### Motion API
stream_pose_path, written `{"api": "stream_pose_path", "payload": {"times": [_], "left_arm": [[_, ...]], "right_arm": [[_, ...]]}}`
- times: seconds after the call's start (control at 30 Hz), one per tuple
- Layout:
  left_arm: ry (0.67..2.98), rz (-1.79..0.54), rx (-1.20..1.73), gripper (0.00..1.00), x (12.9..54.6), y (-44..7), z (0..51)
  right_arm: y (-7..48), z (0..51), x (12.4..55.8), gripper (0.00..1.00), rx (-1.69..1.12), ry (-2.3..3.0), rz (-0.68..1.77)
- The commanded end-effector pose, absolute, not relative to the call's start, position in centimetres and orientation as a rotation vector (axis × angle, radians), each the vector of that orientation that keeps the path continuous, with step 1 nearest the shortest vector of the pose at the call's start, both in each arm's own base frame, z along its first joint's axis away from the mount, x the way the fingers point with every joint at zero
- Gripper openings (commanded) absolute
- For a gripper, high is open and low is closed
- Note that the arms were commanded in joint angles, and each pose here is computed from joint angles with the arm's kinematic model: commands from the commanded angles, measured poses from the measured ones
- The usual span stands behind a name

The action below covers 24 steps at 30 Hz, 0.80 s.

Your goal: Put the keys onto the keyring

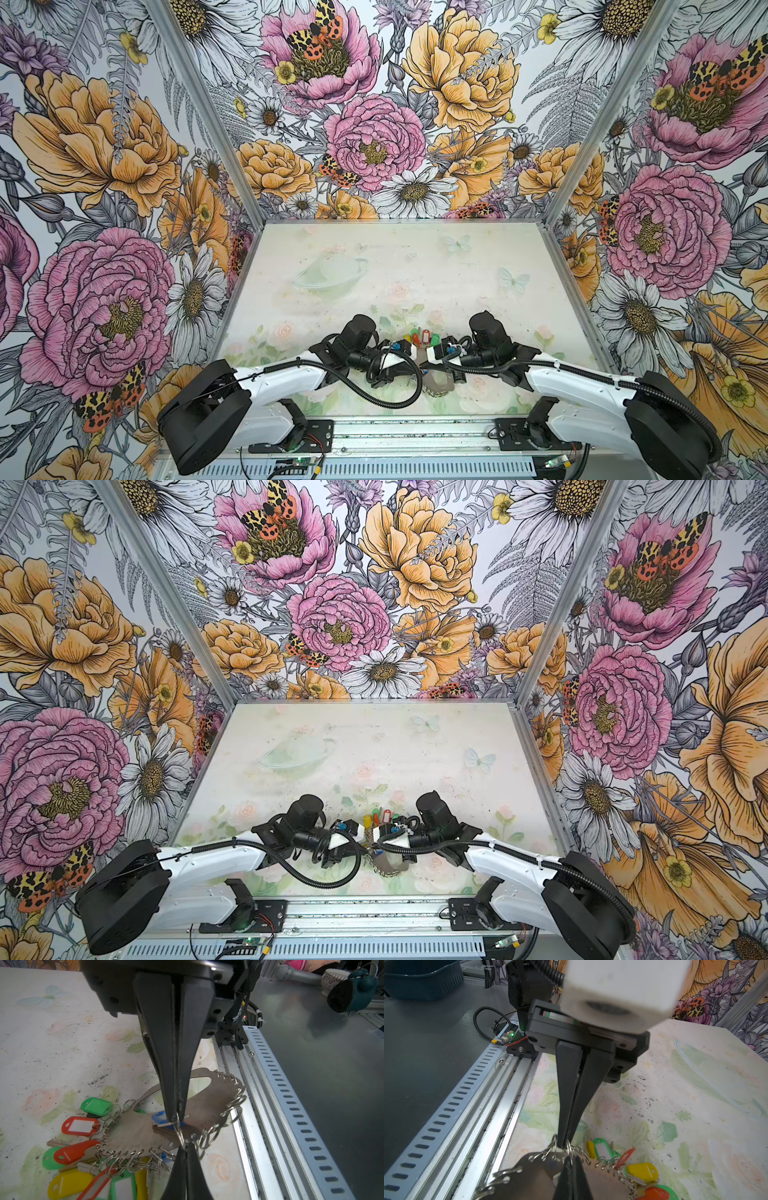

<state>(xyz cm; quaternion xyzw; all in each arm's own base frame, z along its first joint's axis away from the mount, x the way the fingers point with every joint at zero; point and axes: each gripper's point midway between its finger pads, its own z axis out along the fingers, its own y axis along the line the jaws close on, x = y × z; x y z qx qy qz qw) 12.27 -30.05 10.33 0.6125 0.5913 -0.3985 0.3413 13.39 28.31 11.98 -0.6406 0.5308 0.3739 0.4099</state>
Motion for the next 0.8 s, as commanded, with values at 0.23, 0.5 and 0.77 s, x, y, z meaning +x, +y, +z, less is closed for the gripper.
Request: {"api": "stream_pose_path", "payload": {"times": [0.23, 0.5, 0.77], "left_arm": [[1.382, -1.147, 1.633, 0.0, 10.6, -31.5, 13.1], [1.385, -1.148, 1.642, 0.0, 10.5, -31.6, 13.0], [1.393, -1.153, 1.65, 0.0, 10.4, -31.7, 12.8]], "right_arm": [[29.4, 14.2, 15.3, 0.0, -1.634, 1.092, 0.816], [29.8, 14.5, 15.8, 0.0, -1.655, 0.991, 0.766], [30.1, 15.1, 16.4, 0.0, -1.673, 0.929, 0.721]]}}
